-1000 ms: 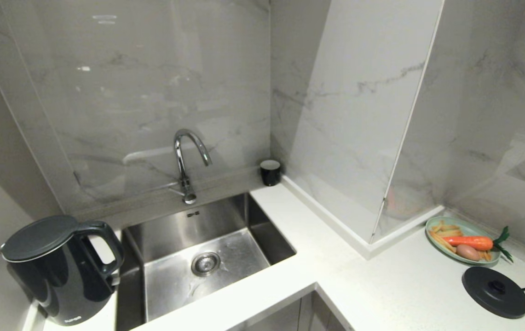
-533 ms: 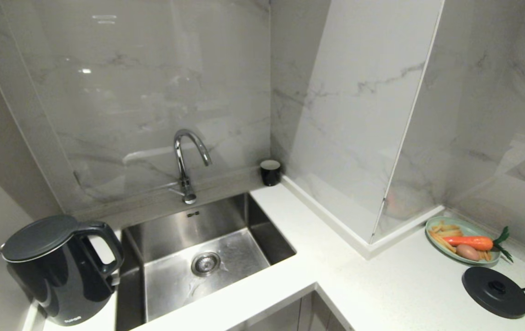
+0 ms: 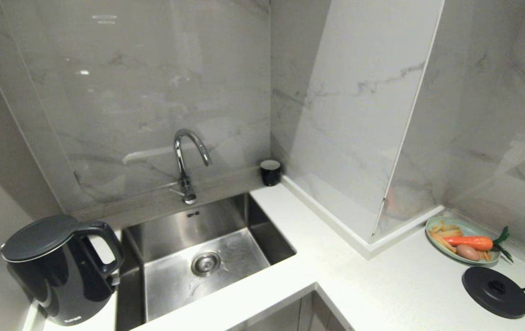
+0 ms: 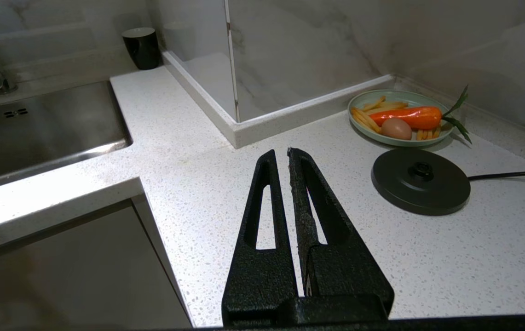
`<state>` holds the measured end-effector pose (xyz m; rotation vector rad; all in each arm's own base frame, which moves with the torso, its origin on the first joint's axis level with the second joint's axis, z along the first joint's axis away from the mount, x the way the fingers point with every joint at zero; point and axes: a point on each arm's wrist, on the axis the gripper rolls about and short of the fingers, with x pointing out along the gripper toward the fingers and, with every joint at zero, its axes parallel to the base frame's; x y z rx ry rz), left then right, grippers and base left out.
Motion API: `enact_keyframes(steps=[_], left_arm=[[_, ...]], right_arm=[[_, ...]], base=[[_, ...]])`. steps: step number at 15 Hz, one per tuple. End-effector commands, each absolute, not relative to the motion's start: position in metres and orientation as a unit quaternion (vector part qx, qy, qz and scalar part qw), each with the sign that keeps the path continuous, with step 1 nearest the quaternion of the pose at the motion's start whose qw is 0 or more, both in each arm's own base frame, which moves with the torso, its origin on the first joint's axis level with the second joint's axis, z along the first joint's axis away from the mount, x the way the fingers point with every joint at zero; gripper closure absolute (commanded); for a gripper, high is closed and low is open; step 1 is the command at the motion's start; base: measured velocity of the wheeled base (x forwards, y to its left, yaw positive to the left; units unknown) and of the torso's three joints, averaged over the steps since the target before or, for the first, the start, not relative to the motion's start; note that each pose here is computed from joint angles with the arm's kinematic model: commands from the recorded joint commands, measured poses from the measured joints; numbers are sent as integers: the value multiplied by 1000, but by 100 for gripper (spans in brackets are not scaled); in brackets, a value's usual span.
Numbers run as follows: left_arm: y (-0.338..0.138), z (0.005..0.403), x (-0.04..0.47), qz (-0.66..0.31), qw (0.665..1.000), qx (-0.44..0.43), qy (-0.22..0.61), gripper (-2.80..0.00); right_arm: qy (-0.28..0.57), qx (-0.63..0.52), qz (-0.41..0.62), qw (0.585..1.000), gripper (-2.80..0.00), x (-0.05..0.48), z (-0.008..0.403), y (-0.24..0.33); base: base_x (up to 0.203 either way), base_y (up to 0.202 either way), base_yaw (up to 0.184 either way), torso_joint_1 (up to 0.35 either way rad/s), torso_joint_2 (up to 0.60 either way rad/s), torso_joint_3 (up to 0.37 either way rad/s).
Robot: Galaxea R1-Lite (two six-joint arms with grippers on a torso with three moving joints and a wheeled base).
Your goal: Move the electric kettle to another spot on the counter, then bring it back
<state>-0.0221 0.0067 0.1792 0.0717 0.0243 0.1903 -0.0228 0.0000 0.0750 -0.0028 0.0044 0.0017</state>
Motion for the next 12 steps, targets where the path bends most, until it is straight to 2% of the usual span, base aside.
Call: enact_keyframes(steps=[1, 5, 8, 12], left_arm=[[6, 176, -32, 112, 993, 40, -9, 0], [4, 157, -43, 100, 993, 53, -15, 0], [1, 129, -49, 22, 997, 59, -36, 0], [-1, 76, -28, -12, 997, 62, 47, 0]], right_arm=[[2, -2, 1, 1000, 0, -23, 75, 0], [2, -2, 1, 1000, 0, -23, 75, 0], [2, -2, 2, 1000, 0, -23, 75, 0], [2, -4, 2, 1000, 0, -23, 75, 0]], base=[[0, 0, 0, 0, 0, 0], [0, 0, 0, 0, 0, 0], [0, 0, 0, 0, 0, 0], [0, 0, 0, 0, 0, 0]])
